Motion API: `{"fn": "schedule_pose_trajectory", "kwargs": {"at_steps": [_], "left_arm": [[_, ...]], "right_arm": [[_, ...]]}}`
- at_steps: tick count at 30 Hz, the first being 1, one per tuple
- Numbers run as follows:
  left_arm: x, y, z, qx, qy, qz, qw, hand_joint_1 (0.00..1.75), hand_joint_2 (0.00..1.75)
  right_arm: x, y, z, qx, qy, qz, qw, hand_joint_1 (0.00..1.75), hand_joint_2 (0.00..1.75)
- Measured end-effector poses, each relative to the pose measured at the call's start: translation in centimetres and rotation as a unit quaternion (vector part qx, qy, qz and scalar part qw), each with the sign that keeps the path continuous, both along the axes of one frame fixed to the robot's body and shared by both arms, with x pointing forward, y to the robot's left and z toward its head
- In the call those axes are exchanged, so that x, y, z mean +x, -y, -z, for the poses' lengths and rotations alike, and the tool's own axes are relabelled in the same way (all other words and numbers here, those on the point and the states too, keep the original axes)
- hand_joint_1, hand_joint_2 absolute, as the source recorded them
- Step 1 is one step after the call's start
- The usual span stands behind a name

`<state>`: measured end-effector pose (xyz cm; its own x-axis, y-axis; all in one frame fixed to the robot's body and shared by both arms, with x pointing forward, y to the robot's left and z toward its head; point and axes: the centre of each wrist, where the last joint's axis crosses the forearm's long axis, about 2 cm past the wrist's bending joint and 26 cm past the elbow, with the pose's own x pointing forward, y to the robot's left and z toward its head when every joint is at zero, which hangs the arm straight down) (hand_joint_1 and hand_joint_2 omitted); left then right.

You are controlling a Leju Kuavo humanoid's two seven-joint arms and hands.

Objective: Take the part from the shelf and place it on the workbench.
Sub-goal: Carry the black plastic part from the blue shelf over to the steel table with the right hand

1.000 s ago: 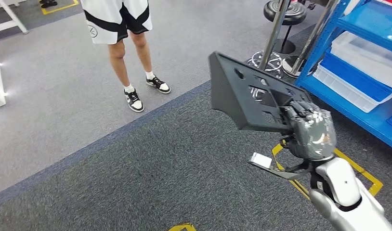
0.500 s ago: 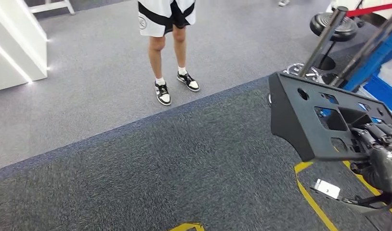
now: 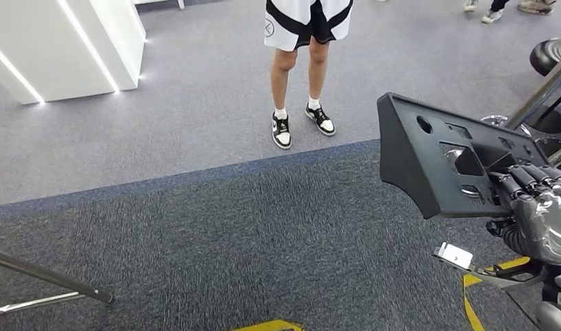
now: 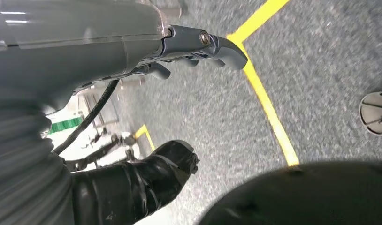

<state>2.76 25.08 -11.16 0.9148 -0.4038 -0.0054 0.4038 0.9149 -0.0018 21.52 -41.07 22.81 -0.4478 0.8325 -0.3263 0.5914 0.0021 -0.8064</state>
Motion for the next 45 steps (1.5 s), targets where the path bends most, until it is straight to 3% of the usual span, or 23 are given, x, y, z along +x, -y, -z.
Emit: {"fn": "schedule_pose_trajectory", "kwargs": {"at_steps": [11,13,18,23,33,45], "left_arm": [[0.0,0.0,0.0,0.001,0.004,-0.001,1.000,0.00,1.75],[-0.2,-0.1,0.0,0.001,0.004,-0.009,1.000,0.00,1.75],[-0.2,-1.1,0.1,0.001,0.020,-0.040,0.999,0.00,1.75],[-0.3,-1.7,0.1,0.003,0.024,-0.051,0.998,0.00,1.75],[-1.1,-2.5,0.2,0.008,0.005,-0.044,0.999,0.00,1.75],[-1.2,-3.4,0.2,0.016,0.006,-0.029,0.999,0.00,1.75]], "right_arm": [[0.4,-0.6,0.5,0.011,-0.001,-0.007,1.000,1.75,1.75],[1.4,-1.1,-0.1,0.013,0.005,-0.011,1.000,1.75,1.75],[6.7,-4.5,-2.8,0.037,-0.001,-0.010,0.999,1.75,1.75],[8.7,-6.6,-3.9,0.039,-0.001,-0.029,0.999,1.75,1.75],[10.1,-7.7,-5.6,0.039,0.017,-0.041,0.998,1.75,1.75],[10.0,-7.1,-5.3,0.026,0.011,-0.035,0.999,1.75,1.75]]}}
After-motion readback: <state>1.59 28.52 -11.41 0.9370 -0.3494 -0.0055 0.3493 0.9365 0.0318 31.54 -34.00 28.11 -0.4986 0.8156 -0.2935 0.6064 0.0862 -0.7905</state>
